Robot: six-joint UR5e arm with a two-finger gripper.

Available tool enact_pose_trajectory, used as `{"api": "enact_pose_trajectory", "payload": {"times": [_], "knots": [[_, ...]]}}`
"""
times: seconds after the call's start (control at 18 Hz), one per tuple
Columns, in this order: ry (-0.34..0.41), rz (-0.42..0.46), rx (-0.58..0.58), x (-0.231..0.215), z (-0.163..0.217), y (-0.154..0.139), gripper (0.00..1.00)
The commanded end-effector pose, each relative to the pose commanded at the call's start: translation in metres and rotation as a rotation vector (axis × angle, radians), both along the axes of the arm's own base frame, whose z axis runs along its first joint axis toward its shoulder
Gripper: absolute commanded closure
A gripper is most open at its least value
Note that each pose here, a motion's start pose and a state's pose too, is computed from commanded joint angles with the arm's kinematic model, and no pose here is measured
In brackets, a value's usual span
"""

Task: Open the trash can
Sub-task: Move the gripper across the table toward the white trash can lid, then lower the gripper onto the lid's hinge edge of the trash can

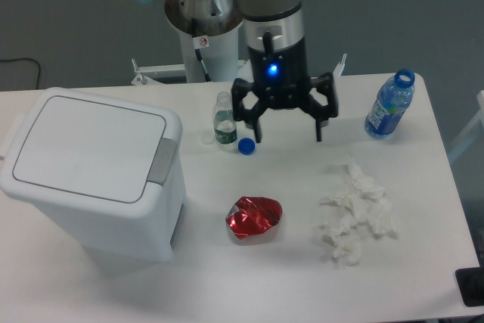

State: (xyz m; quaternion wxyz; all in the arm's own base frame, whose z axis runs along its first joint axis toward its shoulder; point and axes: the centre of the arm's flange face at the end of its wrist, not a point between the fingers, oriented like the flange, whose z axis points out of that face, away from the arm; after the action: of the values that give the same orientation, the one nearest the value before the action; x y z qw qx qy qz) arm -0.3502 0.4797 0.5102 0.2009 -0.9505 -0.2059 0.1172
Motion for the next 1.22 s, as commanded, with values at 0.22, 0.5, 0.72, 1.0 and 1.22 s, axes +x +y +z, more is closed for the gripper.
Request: {"api": "enact_pose_trajectory", "payload": {"times": [0.22,0.5,0.72,1.0,1.22], "knots": [[-0.115,0.107,0.112,0.006,0.002,0.010,0.00],[-0.190,0.164,0.183,0.010,0.007,0.015,0.00],[-0.255,0.218,0.222,0.018,0.006,0.022,0.00],[-0.286,0.179,0.201,0.042,-0.006,0.036,0.00],[-0.305,0.164,0.199,0.046,-0.011,0.042,0.00]]}}
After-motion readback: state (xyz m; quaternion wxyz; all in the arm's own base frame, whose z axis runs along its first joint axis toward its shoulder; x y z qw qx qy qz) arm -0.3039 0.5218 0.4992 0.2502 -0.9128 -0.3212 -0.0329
